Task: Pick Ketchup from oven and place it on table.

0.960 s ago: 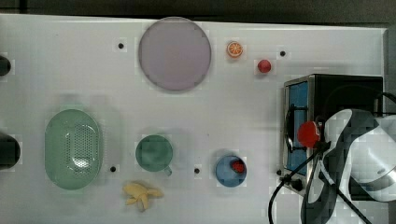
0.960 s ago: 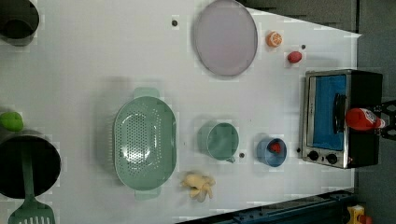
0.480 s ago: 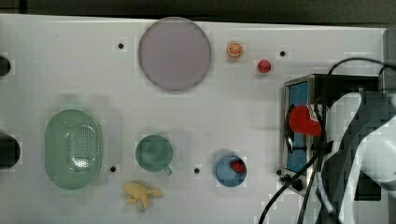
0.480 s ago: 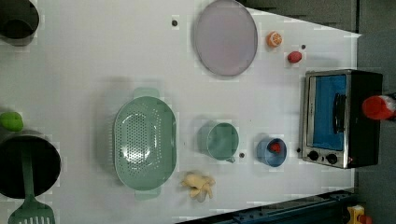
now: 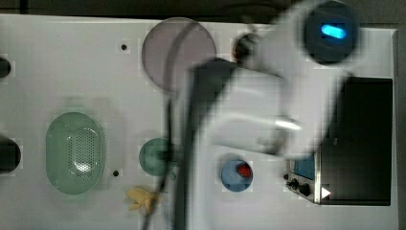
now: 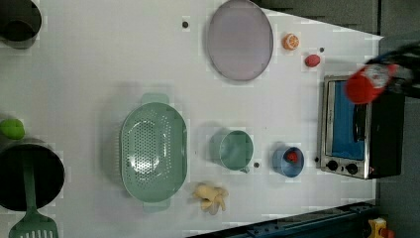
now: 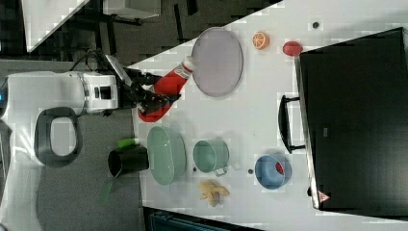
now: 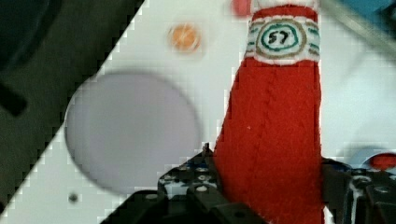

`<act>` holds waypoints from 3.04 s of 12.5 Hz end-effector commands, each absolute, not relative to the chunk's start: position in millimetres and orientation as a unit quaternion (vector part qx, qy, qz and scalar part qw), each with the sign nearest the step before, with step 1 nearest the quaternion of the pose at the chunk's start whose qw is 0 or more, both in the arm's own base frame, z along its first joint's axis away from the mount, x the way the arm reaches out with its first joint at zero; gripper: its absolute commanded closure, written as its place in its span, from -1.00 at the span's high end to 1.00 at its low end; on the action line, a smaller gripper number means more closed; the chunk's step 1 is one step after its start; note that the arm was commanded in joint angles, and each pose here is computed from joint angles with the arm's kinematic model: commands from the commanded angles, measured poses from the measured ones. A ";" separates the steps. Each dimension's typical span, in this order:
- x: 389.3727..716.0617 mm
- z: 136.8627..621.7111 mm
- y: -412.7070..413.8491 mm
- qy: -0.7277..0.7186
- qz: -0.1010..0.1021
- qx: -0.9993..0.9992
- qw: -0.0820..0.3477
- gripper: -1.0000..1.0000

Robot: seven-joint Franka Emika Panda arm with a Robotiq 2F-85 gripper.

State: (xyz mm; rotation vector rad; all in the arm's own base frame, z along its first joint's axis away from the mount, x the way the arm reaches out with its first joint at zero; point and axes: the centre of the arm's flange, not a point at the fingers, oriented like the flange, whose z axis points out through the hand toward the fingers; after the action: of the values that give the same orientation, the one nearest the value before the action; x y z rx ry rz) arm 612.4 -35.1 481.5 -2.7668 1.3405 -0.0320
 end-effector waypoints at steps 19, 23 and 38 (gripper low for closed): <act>538.9 249.2 -33.6 0.476 -0.008 -0.879 -0.004 1.00; 555.1 395.2 -29.3 0.493 -0.026 -0.869 0.038 1.00; 534.1 592.6 -34.5 0.489 0.025 -0.872 -0.014 1.00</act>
State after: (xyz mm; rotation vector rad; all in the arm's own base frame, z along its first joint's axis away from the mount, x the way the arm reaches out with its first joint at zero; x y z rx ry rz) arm 539.3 -43.1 554.7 -2.8322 1.5297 0.1456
